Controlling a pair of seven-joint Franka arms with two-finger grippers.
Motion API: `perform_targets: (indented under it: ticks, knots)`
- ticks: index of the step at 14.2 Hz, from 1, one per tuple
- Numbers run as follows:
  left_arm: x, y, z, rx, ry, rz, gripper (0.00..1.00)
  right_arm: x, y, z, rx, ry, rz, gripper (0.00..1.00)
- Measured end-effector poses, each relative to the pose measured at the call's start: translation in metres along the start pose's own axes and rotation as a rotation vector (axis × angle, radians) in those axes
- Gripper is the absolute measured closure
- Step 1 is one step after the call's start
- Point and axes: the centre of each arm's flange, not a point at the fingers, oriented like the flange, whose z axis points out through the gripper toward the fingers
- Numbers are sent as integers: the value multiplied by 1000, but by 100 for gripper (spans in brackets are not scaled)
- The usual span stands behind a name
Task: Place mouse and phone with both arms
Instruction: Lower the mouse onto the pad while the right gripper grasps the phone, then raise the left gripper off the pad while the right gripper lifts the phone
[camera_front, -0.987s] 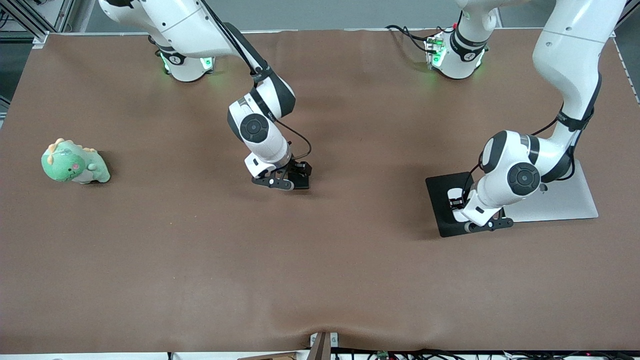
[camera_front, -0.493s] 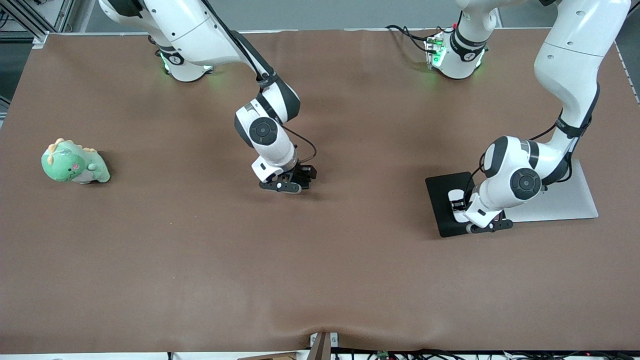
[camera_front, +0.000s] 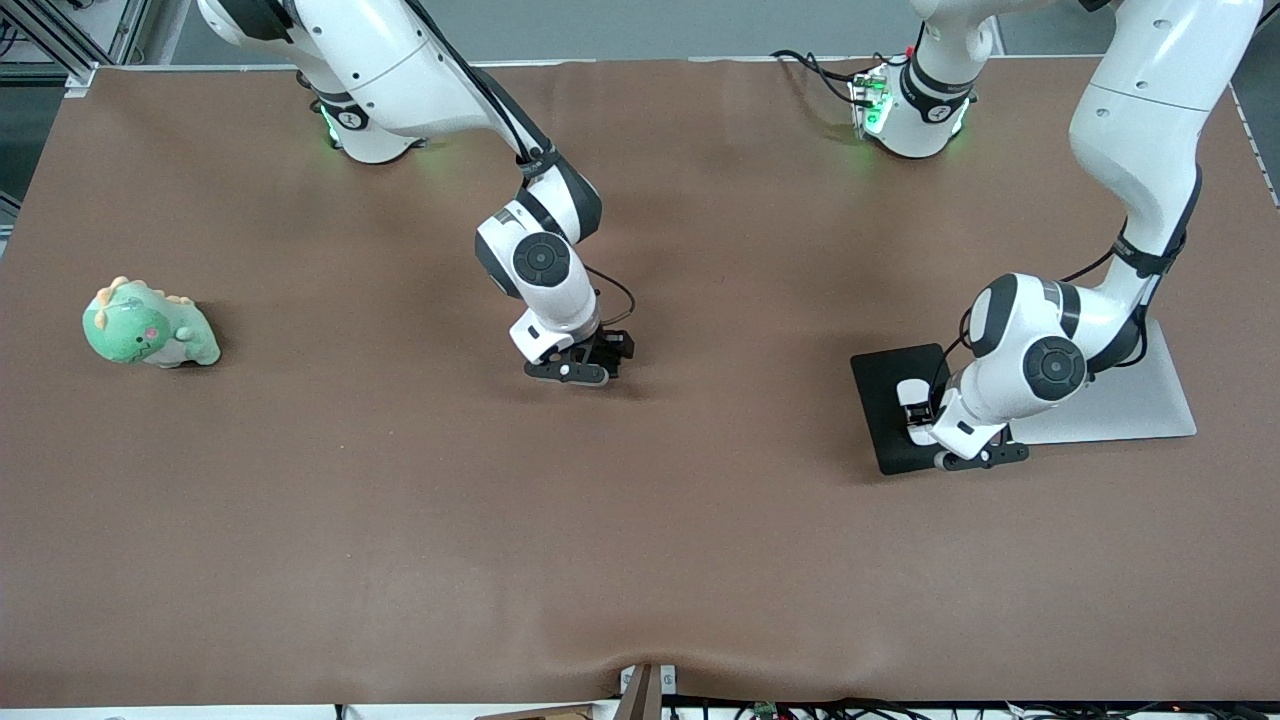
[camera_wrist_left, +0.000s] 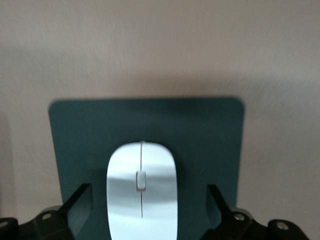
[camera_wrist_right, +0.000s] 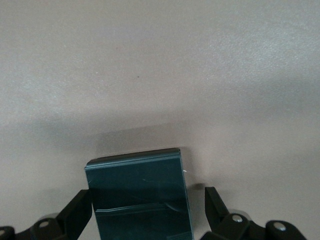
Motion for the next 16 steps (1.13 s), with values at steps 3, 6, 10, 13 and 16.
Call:
perform_targets:
  ticks: [3, 6, 10, 13, 16]
  knots:
    - [12, 1, -42, 13, 32, -2, 0, 1, -4, -4, 5, 7, 7, 27]
    - [9, 7, -104, 56, 19, 5, 0, 3, -6, -6, 8, 11, 51, 13]
    - [-4, 16, -185, 98, 35, 14, 0, 4, -6, -4, 6, 10, 60, 0]
    - [-9, 19, -214, 108, 44, 12, 0, 2, -6, 2, 1, 5, 58, 0]
    - [-4, 18, -232, 104, 67, 35, 0, -1, -10, 11, -4, 1, 55, 0]
